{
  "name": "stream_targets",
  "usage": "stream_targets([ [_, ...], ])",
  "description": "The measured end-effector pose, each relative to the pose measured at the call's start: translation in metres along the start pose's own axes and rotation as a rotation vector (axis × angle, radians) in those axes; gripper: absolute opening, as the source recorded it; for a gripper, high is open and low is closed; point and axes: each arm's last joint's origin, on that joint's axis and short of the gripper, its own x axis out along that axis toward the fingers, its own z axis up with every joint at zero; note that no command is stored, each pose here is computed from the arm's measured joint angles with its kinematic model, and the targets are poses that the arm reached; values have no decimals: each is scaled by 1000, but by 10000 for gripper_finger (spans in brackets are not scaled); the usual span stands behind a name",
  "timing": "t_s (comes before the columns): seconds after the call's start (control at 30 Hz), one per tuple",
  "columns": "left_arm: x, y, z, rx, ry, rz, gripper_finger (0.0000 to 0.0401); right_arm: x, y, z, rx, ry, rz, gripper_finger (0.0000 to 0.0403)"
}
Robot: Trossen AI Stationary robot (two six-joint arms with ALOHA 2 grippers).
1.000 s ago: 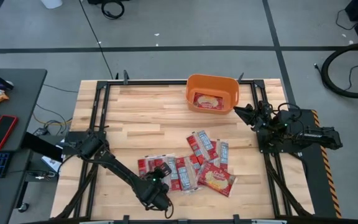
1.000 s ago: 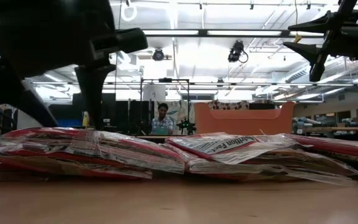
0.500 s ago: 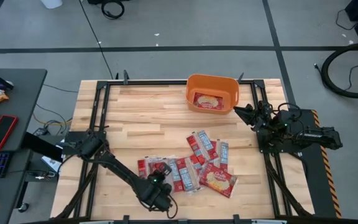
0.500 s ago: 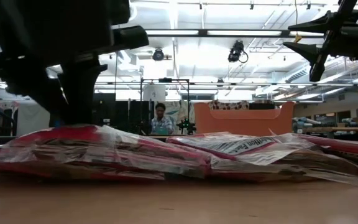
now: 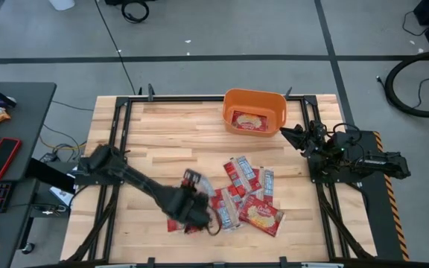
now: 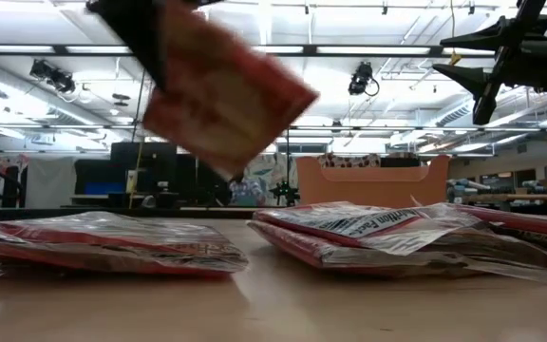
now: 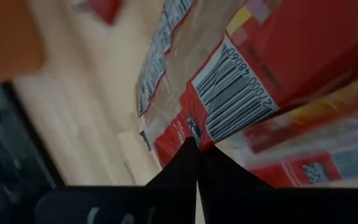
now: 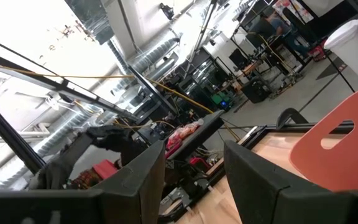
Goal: Sort popcorn bags into baskets
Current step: Put the red popcorn bag into the orange bin
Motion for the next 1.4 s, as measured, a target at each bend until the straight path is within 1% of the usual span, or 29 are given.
stream_targets([
  [0.1,0,24,2,-147,-55,67,2,0,0,0,0,0,0,170],
  [0.2,8,43,9,-247,-100,131,3,0,0,0,0,0,-1,170],
  [0.4,29,88,26,-448,-227,169,4,0,0,0,0,0,0,170],
  [0.67,58,160,25,-617,-308,224,5,0,0,0,0,0,-1,170],
  [0.87,75,216,21,-763,-456,238,6,0,0,0,0,0,0,170],
  [0.97,88,239,17,-831,-512,247,6,0,0,0,0,0,0,170],
  [1.07,106,257,15,-887,-548,264,6,0,0,0,0,0,0,170],
  [1.17,132,267,14,-931,-544,260,6,0,0,0,-1,4,-1,170],
  [1.23,150,270,14,-955,-529,257,7,0,0,0,0,0,1,170],
  [1.3,168,272,13,-1006,-512,250,8,0,0,0,0,3,-1,170],
  [1.4,183,275,9,-1060,-493,229,27,0,0,0,0,0,0,170],
])
